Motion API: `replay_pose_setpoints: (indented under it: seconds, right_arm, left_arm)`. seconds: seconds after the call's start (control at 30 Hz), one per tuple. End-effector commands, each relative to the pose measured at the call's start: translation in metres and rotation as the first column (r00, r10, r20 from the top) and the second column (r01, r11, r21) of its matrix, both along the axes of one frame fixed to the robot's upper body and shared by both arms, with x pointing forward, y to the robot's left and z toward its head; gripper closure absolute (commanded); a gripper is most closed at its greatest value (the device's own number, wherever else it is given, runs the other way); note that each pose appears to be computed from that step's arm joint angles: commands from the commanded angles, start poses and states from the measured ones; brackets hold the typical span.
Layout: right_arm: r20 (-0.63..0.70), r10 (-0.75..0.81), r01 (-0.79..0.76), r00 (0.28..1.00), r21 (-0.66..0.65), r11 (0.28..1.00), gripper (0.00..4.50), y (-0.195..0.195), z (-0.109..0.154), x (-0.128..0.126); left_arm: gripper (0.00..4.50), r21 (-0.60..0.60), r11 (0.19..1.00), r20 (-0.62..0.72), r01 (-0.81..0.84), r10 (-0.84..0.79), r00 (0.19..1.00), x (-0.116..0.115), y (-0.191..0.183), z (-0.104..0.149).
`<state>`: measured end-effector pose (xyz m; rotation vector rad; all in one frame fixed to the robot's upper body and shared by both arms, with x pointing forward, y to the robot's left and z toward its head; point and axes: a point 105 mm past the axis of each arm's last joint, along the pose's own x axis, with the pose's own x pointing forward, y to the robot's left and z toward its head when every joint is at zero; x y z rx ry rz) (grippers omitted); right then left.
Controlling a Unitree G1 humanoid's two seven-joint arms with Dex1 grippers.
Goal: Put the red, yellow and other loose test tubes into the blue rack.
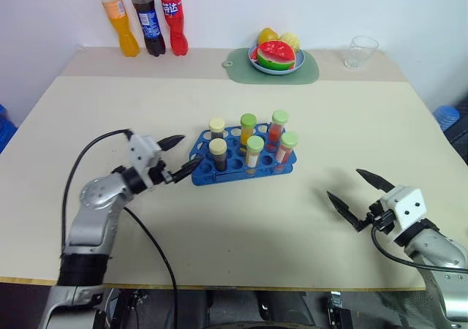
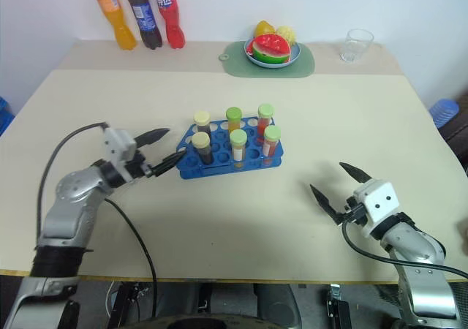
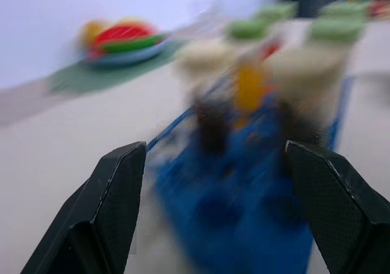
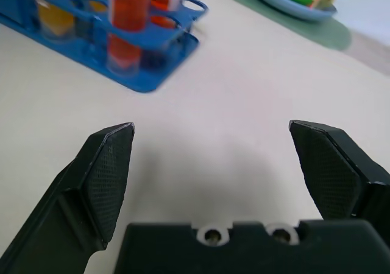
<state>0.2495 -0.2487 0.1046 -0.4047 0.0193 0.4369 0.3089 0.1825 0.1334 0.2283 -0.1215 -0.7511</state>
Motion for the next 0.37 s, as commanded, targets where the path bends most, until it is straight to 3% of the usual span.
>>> replay_pose_setpoints:
  seconds: [0.03, 0.37]
  right_arm:
    - [0.036, 0.001, -0.002, 0.999, 0.015, 1.0, 0.0, -0.009, 0.012, -0.003]
    - [-0.005, 0.067, -0.066, 0.998, 0.035, 0.997, 0.0, -0.013, 0.017, -0.007]
  left_arm:
    - [0.75, -0.015, 0.999, 0.042, -0.045, 0.046, 0.998, -0.015, 0.016, 0.013]
    - [0.75, 0.035, 0.996, -0.07, -0.078, 0.081, 0.994, -0.044, 0.041, -0.001]
